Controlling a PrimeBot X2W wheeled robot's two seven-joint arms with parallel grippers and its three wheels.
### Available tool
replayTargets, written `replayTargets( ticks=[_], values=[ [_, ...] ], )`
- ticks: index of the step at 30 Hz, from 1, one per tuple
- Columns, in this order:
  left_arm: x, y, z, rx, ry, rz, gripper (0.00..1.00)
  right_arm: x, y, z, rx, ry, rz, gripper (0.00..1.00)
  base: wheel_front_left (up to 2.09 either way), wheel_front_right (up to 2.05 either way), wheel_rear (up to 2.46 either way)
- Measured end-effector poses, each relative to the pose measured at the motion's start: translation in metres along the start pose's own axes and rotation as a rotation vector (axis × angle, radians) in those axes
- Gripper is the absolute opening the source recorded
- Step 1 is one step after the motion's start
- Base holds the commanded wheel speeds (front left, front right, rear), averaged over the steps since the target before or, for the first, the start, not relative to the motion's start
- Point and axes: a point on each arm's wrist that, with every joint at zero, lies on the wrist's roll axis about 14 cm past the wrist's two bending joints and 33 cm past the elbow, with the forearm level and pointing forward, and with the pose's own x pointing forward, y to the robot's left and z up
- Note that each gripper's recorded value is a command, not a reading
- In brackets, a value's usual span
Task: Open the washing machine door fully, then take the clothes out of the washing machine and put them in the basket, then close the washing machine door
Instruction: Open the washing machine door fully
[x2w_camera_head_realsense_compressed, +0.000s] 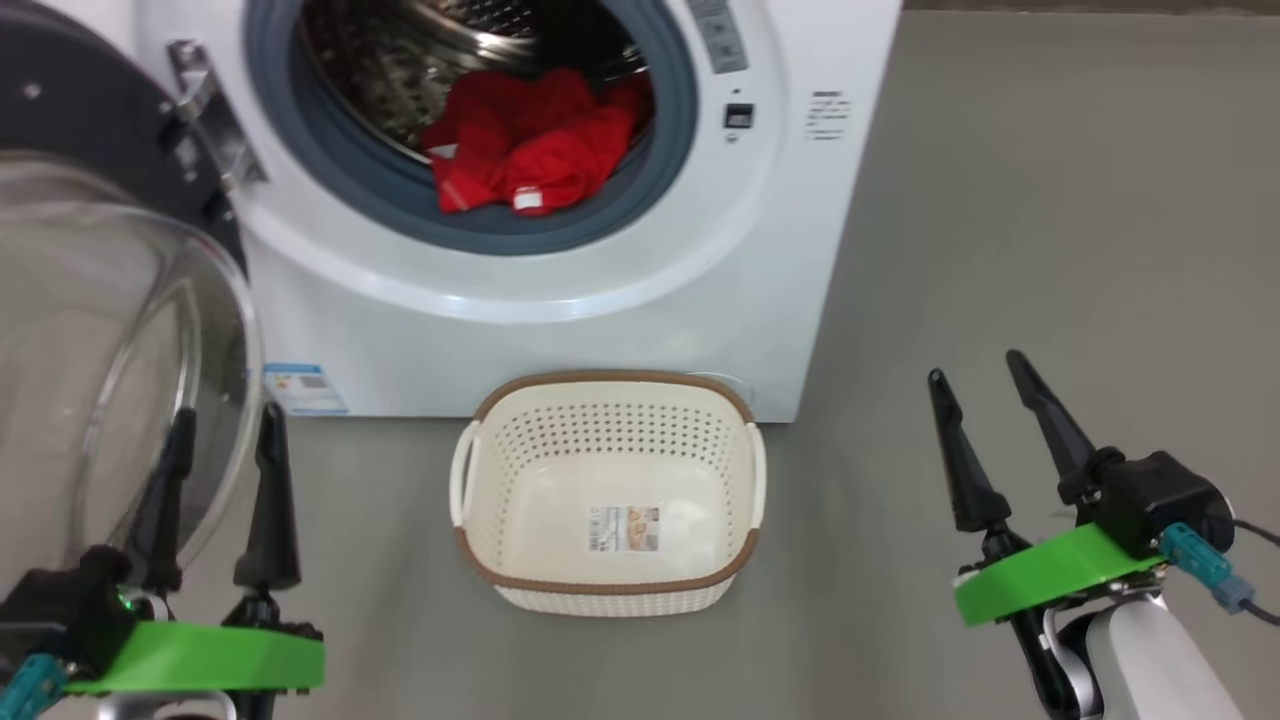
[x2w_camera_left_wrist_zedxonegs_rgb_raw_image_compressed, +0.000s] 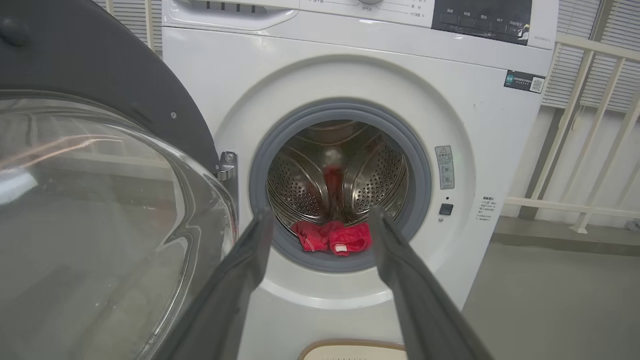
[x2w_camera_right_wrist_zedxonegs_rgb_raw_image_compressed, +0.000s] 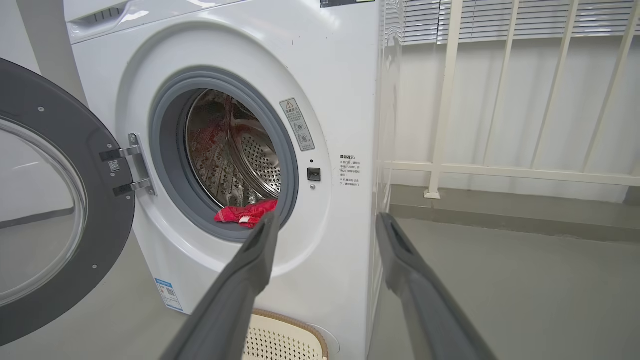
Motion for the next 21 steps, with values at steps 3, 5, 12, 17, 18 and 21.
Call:
replayTargets(
  ticks=[3, 5, 12, 17, 18, 21],
  values=[
    [-0.004, -0.006, -0.01, -0.03, 0.029, -0.017, 1.0, -0.012, -0.005, 0.002, -0.007, 0.0, -0.018, 1.0, 0.0, 0.0, 0.0],
    [-0.009, -0.009, -0.017, -0.04, 0.053, -0.033, 1.0, -0.02, -0.008, 0.005, -0.011, -0.005, -0.03, 1.0, 0.0, 0.0, 0.0],
    [-0.023, -0.022, -0.033, -0.036, 0.114, -0.097, 1.0, -0.039, -0.021, 0.015, -0.019, -0.024, -0.077, 1.0, 0.0, 0.0, 0.0],
    [-0.031, -0.026, -0.042, -0.02, 0.146, -0.121, 1.0, -0.05, -0.025, 0.02, -0.016, -0.036, -0.096, 1.0, 0.0, 0.0, 0.0],
    [-0.032, -0.027, -0.043, -0.013, 0.152, -0.127, 1.0, -0.051, -0.026, 0.022, -0.014, -0.041, -0.1, 1.0, 0.0, 0.0, 0.0],
    [-0.039, -0.028, -0.05, -0.007, 0.175, -0.133, 1.0, -0.057, -0.029, 0.026, -0.015, -0.05, -0.111, 1.0, 0.0, 0.0, 0.0]
  ],
)
